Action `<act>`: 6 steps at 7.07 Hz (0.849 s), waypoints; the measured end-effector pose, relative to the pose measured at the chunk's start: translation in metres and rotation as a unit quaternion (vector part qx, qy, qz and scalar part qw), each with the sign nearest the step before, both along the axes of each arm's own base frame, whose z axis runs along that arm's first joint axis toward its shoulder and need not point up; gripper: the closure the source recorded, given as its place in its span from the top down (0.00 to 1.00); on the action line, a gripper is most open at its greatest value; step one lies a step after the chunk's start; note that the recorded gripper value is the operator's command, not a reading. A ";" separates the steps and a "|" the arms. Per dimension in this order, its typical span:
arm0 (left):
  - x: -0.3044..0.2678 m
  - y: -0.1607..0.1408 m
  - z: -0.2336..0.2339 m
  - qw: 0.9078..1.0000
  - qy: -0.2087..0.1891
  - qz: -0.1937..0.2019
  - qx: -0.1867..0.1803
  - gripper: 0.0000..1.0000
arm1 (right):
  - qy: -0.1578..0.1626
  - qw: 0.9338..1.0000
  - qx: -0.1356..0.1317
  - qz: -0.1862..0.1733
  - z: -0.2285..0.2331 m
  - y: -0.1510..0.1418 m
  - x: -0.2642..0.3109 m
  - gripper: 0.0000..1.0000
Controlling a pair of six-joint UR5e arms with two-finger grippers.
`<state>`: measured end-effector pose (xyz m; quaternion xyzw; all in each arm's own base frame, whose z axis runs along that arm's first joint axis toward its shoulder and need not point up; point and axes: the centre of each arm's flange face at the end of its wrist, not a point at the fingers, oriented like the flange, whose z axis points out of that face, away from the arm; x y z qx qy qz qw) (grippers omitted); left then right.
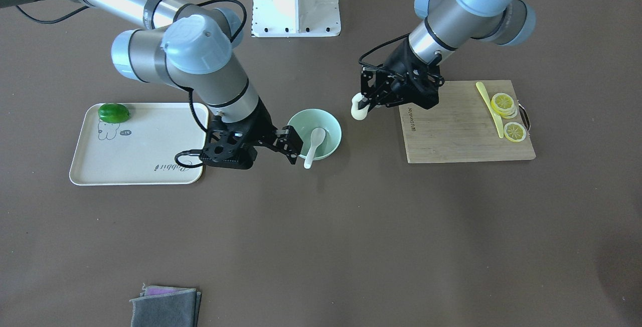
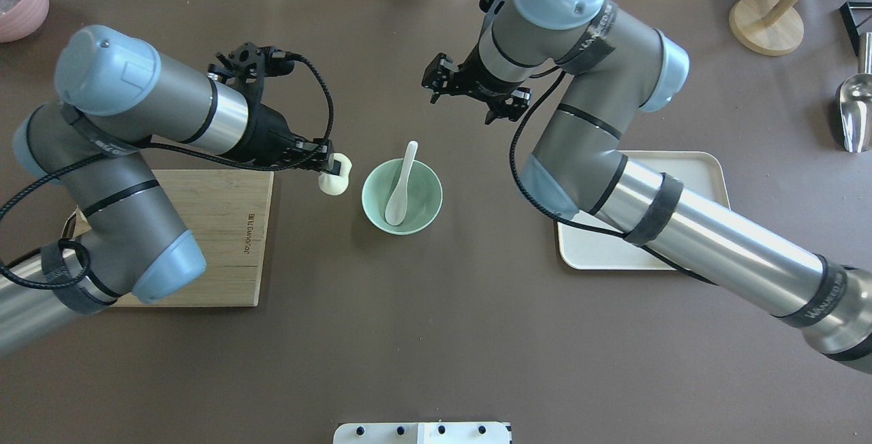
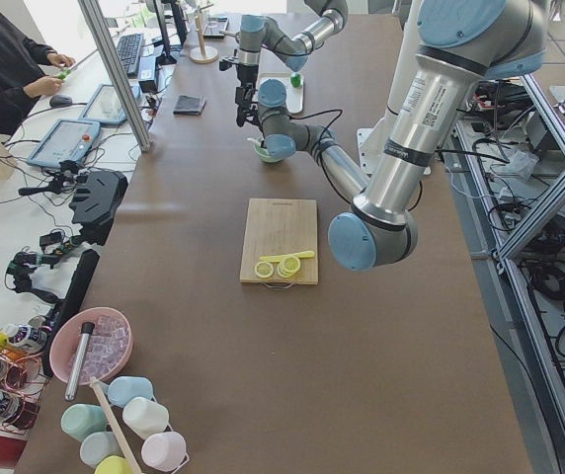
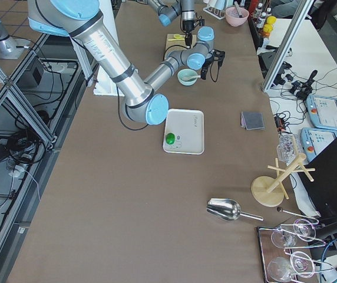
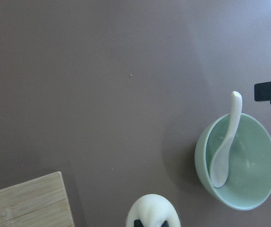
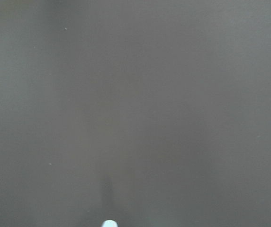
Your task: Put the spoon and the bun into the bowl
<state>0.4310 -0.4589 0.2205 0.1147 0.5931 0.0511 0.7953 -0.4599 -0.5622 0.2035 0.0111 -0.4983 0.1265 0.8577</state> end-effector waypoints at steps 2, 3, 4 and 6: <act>0.069 -0.002 -0.039 1.000 0.002 -0.030 0.002 0.00 | 0.038 0.998 0.026 -0.030 0.066 0.000 0.066 1.00; 0.085 -0.007 -0.044 0.999 -0.003 -0.037 0.003 0.00 | 0.050 0.998 0.031 -0.035 0.086 -0.001 0.082 1.00; 0.092 -0.011 -0.041 0.999 -0.009 -0.040 0.001 0.50 | 0.056 0.997 0.034 -0.038 0.099 -0.001 0.092 1.00; 0.100 -0.017 -0.029 0.999 -0.021 -0.046 -0.002 0.98 | 0.063 0.996 0.040 -0.038 0.116 0.002 0.112 1.00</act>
